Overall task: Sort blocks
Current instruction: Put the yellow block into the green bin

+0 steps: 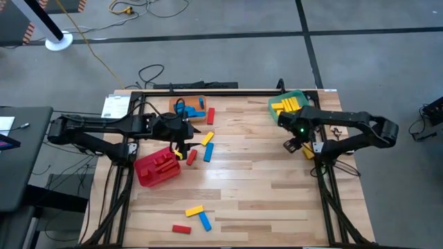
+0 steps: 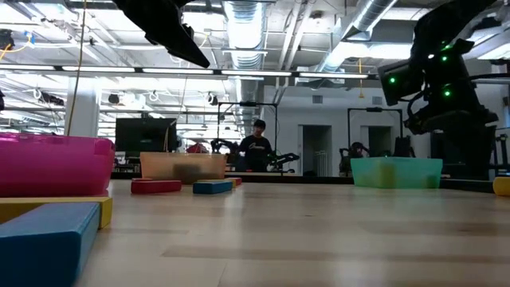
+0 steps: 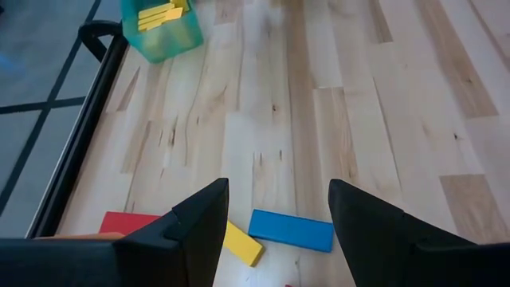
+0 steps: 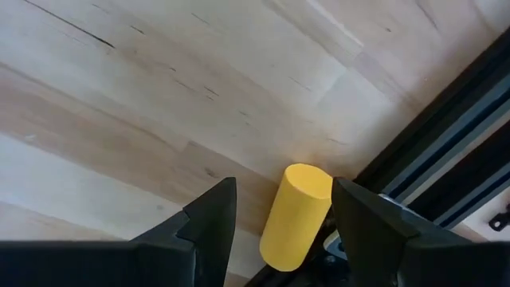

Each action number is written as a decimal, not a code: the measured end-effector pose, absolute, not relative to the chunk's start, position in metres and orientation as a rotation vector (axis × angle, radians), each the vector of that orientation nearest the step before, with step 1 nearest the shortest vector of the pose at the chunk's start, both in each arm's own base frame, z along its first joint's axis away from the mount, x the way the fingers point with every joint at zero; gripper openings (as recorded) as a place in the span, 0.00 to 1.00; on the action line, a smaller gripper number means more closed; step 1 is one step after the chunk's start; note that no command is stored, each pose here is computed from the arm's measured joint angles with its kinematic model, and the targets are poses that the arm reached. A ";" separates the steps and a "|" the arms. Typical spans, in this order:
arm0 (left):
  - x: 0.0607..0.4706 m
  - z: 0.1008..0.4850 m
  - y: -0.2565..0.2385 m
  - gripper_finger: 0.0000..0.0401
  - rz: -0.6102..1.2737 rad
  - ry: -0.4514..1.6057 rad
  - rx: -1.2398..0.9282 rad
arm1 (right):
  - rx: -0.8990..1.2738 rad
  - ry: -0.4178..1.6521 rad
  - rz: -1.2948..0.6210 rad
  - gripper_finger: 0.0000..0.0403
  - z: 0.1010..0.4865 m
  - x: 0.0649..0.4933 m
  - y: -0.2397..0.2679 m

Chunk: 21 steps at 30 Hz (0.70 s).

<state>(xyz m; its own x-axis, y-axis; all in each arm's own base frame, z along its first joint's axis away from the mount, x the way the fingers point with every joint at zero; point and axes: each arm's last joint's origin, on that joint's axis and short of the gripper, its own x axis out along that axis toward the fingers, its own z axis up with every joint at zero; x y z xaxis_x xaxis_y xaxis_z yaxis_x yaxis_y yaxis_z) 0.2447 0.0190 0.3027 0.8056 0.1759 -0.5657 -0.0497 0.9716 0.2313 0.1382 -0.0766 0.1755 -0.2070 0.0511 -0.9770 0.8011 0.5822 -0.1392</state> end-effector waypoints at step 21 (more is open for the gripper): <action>0.244 0.300 0.007 0.52 0.080 0.642 0.204 | 0.979 1.711 -0.983 0.49 0.145 0.126 -0.101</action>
<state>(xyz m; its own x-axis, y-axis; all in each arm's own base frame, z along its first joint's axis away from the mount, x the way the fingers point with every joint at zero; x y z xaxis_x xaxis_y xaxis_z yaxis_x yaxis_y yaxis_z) 0.2439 0.0072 0.2997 0.7985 0.1365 -0.5864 -0.0106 0.9770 0.2129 0.1256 -0.1009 0.1447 -0.2766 0.1892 -0.9422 0.9092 0.3691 -0.1928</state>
